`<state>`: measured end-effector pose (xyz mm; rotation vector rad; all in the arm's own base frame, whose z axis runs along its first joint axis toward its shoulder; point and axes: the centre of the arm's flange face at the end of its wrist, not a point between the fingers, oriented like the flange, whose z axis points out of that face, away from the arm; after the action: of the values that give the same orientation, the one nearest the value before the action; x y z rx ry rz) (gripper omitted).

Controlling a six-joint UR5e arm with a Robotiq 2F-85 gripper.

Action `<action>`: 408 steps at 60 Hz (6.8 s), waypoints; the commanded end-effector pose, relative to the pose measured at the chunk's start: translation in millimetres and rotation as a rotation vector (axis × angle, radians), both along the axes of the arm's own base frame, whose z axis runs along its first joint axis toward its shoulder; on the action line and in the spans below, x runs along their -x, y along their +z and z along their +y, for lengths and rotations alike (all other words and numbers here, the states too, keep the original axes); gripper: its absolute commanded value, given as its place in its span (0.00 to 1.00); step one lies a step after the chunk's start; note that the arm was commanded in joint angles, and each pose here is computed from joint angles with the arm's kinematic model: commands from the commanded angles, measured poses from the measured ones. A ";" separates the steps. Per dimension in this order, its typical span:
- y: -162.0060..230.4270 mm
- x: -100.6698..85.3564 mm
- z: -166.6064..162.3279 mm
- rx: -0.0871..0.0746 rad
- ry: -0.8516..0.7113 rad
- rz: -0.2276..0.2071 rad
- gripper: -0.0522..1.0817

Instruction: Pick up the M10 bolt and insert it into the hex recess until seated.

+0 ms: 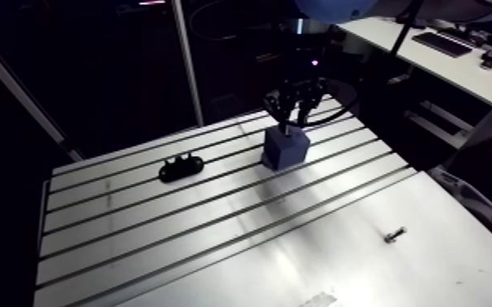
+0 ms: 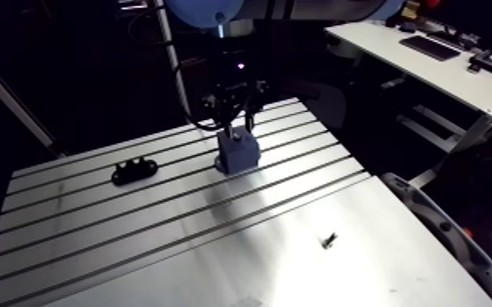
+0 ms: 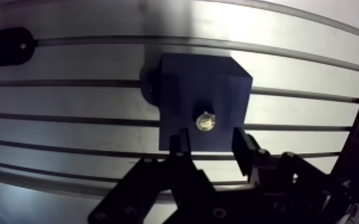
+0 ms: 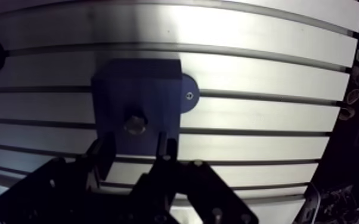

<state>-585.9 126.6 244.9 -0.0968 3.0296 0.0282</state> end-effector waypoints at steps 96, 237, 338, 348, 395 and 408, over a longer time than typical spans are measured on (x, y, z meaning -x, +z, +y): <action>-6.8 2.0 -2.6 0.013 0.016 0.037 0.56; -12.6 1.8 -3.9 0.020 0.075 0.040 0.71; -14.1 -0.2 -1.1 0.057 0.403 0.026 0.71; -12.6 0.1 -1.0 0.058 0.425 0.029 0.71; 7.2 1.1 -1.1 0.035 0.378 0.080 0.05; 19.5 2.2 -0.1 0.017 0.232 0.088 0.06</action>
<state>-587.0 125.6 252.9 -0.6514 3.0466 0.0133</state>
